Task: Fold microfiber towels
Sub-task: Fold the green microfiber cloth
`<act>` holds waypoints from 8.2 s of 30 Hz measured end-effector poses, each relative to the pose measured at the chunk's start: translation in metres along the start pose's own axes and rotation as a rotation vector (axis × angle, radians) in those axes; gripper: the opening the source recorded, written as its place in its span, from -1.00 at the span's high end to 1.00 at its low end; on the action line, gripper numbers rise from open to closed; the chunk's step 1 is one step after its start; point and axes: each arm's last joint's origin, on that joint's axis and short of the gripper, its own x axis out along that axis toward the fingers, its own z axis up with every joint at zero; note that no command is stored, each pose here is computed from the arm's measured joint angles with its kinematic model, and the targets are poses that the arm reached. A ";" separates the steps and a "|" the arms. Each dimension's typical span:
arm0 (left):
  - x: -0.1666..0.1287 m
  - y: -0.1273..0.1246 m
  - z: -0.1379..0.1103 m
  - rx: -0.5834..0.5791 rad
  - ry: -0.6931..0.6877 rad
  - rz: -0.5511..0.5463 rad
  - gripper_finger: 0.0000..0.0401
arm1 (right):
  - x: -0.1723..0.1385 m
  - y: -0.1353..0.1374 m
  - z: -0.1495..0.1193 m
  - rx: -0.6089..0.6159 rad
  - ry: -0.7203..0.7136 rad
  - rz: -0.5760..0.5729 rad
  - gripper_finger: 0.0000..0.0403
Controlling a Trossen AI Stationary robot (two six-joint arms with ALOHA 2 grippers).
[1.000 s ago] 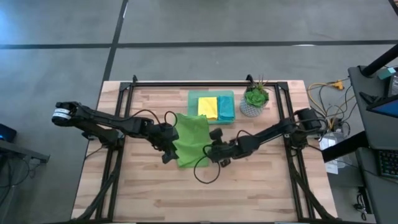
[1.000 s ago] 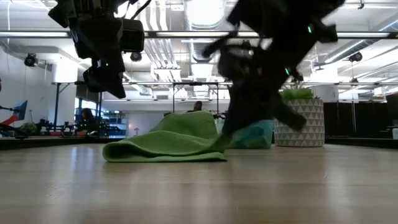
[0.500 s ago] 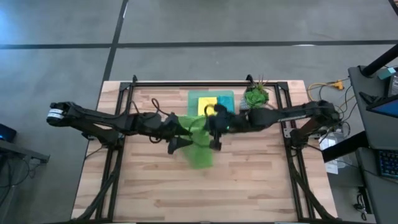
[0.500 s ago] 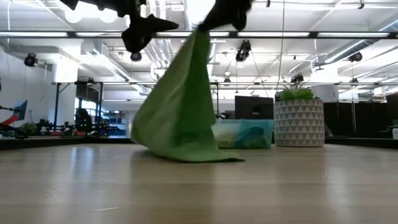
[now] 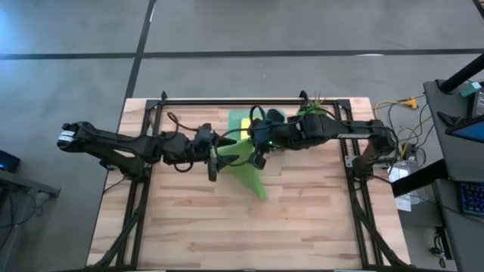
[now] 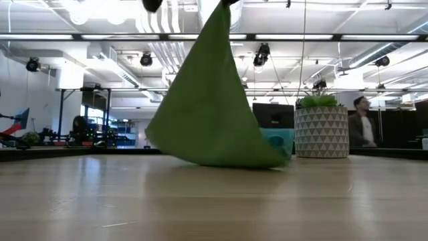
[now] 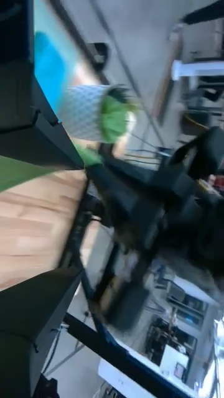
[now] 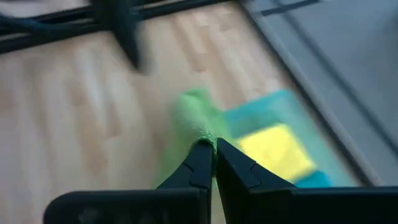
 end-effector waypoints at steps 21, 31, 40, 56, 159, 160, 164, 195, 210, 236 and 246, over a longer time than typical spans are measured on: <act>0.031 -0.032 0.036 0.215 -0.137 0.360 -0.26 | -0.075 -0.025 0.046 0.213 -0.341 -0.379 0.96; 0.085 -0.052 0.031 0.345 -0.098 0.433 -0.26 | -0.063 -0.019 0.054 0.149 -0.377 -0.419 0.96; 0.085 -0.042 0.031 0.345 -0.116 0.677 -0.26 | -0.116 -0.029 0.044 0.147 -0.407 -0.206 0.96; 0.086 -0.016 0.058 0.266 -0.161 0.548 -0.26 | -0.209 -0.016 -0.004 0.064 -0.381 0.249 0.96; 0.092 0.006 -0.076 0.062 0.180 0.396 0.66 | -0.160 -0.053 0.037 0.157 -0.457 0.001 0.96; 0.093 0.010 -0.077 0.054 0.187 0.388 0.72 | -0.160 -0.053 0.037 0.154 -0.457 0.000 0.96; 0.095 0.018 -0.080 0.032 0.210 0.335 0.87 | -0.160 -0.053 0.037 0.142 -0.457 -0.002 0.96; -0.113 0.039 0.038 0.033 0.118 0.346 1.00 | -0.141 -0.060 -0.017 -0.140 0.039 -0.035 0.96; -0.116 0.031 0.013 -0.169 0.519 0.013 1.00 | -0.107 -0.006 -0.067 0.008 0.162 0.038 0.96; -0.106 -0.062 -0.045 -0.324 0.803 -0.309 1.00 | -0.128 0.106 -0.175 0.250 0.247 0.402 0.96; -0.082 -0.030 -0.136 -0.143 0.858 0.104 1.00 | -0.063 0.086 -0.221 0.153 0.378 0.179 0.96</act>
